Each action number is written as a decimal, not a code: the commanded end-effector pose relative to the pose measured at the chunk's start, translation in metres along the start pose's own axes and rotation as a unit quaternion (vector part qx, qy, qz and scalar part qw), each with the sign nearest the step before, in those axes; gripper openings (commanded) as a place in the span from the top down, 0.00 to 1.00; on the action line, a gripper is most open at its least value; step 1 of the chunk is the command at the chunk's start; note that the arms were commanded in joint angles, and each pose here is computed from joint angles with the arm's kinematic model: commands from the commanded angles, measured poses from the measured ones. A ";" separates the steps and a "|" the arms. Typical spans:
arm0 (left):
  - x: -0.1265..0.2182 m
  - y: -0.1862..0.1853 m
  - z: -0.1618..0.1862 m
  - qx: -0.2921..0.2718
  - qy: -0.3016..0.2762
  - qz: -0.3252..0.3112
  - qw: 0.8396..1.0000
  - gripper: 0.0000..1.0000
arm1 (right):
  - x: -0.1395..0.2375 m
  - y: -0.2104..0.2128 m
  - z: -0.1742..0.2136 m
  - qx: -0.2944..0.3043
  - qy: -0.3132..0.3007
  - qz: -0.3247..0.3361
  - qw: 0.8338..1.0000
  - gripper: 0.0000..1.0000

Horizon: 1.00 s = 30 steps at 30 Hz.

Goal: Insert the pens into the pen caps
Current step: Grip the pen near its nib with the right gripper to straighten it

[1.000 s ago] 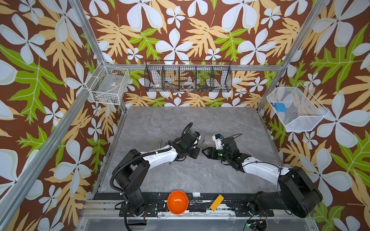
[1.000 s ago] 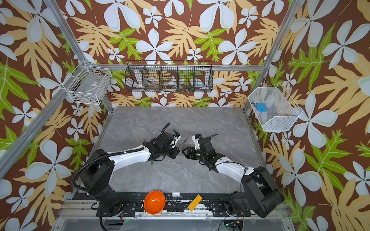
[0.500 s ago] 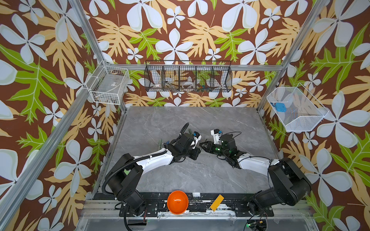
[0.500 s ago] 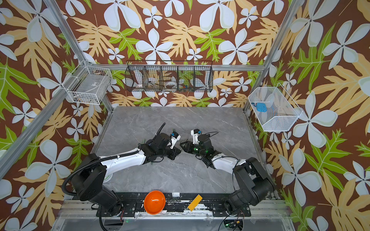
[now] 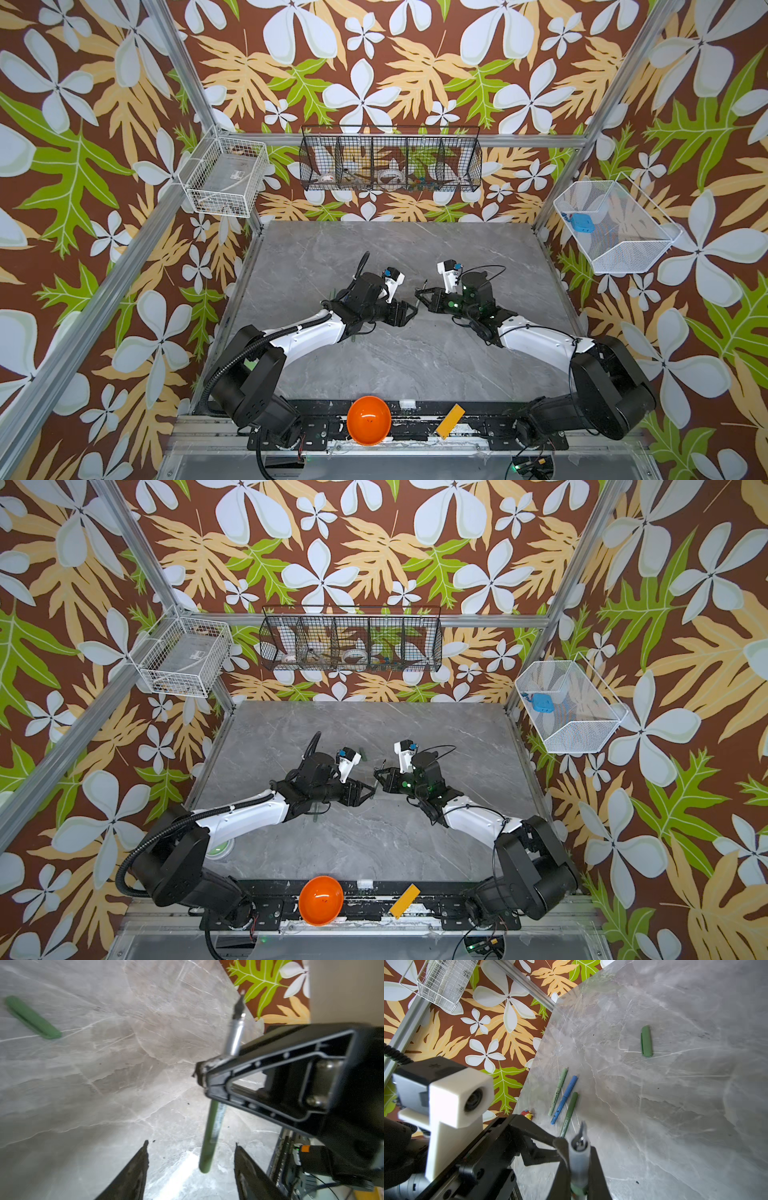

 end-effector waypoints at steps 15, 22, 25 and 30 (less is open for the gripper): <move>-0.010 -0.011 0.000 0.014 0.010 0.053 0.998 0.43 | -0.002 0.019 -0.005 0.013 -0.016 -0.052 0.998 1.00; -0.010 -0.011 -0.005 0.011 0.008 0.048 0.999 0.65 | -0.007 0.023 0.000 0.020 -0.010 -0.057 0.998 1.00; -0.010 -0.011 -0.003 0.009 0.012 0.047 0.999 0.88 | -0.006 0.025 -0.002 0.020 -0.013 -0.060 0.998 1.00; -0.008 -0.003 -0.001 0.001 0.012 0.022 1.000 1.00 | -0.003 0.027 -0.008 0.036 -0.014 -0.046 0.998 0.74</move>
Point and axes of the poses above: each gripper's point midway between its finger pads, its own x axis back along the fingers, its own y axis along the line the jaws close on, z = x × y, the point moved 2 cm from there along x, back along the fingers, and after that the axes turned 3 degrees about x, right-handed, at the moved point
